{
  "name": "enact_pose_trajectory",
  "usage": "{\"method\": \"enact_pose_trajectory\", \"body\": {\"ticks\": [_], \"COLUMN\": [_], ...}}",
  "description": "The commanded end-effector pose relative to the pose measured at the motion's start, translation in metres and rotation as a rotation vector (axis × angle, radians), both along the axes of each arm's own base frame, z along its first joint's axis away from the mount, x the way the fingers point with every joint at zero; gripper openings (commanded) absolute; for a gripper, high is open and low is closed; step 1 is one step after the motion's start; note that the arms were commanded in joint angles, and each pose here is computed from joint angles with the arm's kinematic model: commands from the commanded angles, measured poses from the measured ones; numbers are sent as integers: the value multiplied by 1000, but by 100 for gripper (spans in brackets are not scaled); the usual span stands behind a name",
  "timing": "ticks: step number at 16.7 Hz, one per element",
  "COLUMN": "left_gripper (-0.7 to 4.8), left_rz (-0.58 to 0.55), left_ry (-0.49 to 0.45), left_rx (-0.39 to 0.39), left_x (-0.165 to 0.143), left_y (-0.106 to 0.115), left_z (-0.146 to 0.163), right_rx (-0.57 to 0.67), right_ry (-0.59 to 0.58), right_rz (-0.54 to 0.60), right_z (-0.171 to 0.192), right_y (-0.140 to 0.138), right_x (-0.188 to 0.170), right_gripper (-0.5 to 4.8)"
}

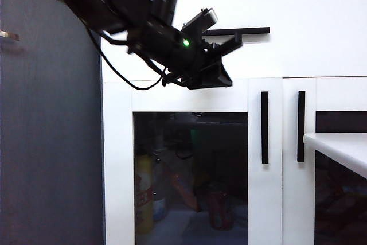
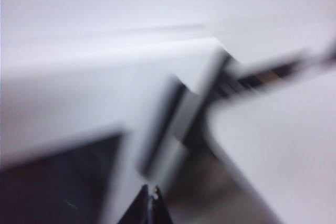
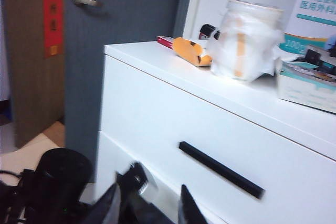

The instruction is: Open the left door of the white cabinet, pick up a can of beverage from the table on the right, place it inside the cabinet, and finally close the cabinet door.

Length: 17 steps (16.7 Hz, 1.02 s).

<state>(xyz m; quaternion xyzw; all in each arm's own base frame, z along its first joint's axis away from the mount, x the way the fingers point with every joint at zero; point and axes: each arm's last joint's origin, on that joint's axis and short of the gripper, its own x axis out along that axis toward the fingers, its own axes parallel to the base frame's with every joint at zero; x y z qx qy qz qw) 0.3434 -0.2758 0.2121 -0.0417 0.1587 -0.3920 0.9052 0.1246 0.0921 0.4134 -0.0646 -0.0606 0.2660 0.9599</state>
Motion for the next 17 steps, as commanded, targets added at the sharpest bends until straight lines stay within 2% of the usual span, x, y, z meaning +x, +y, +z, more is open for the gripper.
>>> {"method": "enact_pose_trajectory", "body": {"ticks": [1, 5, 9, 12, 14, 15, 17], "left_gripper": [-6, -6, -6, -6, -6, -6, -6], "left_rz": [77, 130, 152, 117, 20, -14, -14], "left_ry": [-147, -150, -145, -129, -77, -49, -8], "left_rx": [13, 17, 13, -30, -63, -49, -19], "left_x": [19, 52, 79, 80, 71, 61, 41], "left_y": [-7, -10, -16, -15, -14, -13, -3], "left_z": [1, -14, -16, -7, 15, 34, 70], "right_rx": [11, 11, 11, 9, -3, -10, -18], "right_ry": [-12, -12, -12, -10, 8, 18, 29], "right_rz": [-24, -63, -76, -82, -90, -92, -96], "right_z": [2, 2, 1, 0, -7, -12, -18], "right_y": [-3, -8, -10, -10, -10, -9, -10], "right_x": [1, 5, 6, 7, 10, 11, 11], "right_gripper": [147, 148, 148, 147, 148, 147, 148]}}
